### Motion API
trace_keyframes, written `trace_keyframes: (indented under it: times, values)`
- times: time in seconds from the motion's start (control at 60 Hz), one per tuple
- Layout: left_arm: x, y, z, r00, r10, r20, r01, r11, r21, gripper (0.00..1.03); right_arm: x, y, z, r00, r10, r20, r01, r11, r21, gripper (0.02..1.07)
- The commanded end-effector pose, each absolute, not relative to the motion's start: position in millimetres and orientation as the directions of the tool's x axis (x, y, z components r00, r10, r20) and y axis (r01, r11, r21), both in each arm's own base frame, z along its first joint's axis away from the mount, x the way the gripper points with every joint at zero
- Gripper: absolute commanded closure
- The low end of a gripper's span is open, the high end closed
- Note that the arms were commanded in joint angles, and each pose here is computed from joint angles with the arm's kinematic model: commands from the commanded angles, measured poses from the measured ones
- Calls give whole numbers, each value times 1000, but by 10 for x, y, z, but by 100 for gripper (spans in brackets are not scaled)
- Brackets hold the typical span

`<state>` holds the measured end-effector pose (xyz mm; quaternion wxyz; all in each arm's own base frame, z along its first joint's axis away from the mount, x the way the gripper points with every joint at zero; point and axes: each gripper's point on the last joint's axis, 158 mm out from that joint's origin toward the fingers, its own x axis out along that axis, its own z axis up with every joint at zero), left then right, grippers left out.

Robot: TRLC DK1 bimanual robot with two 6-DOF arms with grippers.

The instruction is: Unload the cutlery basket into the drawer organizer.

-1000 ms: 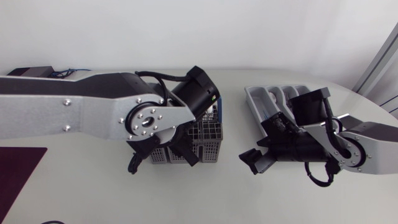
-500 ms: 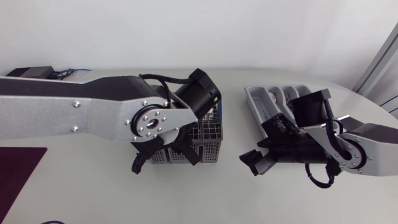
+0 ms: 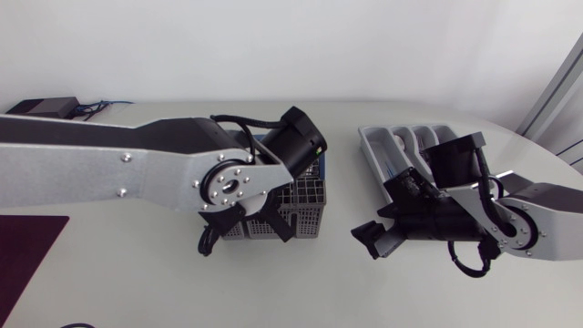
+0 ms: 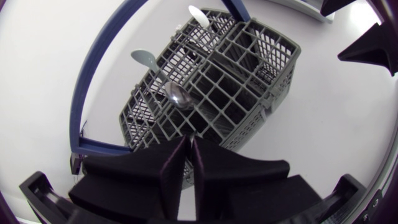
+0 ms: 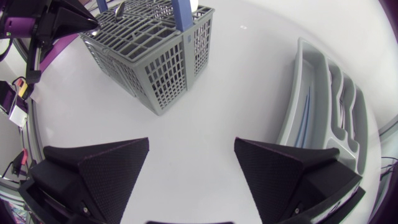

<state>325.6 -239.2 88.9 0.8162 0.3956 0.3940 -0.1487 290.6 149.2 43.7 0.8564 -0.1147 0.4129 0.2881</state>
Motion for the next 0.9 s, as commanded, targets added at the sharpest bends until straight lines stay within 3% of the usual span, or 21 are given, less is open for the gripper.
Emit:
trace_keyframes:
  times: [0.0,0.283,0.883]
  values:
    - [3201,-2369,914,665,77,-743,547,627,554,91,2843,1465,379,483,398,-780,-596,802,40,8]
    - [3149,-2370,1053,712,78,-698,532,589,609,91,2864,1508,444,493,406,-769,-604,796,33,9]
    - [3164,-2234,1843,820,20,-572,452,590,669,91,2853,1661,782,533,443,-721,-639,769,1,8]
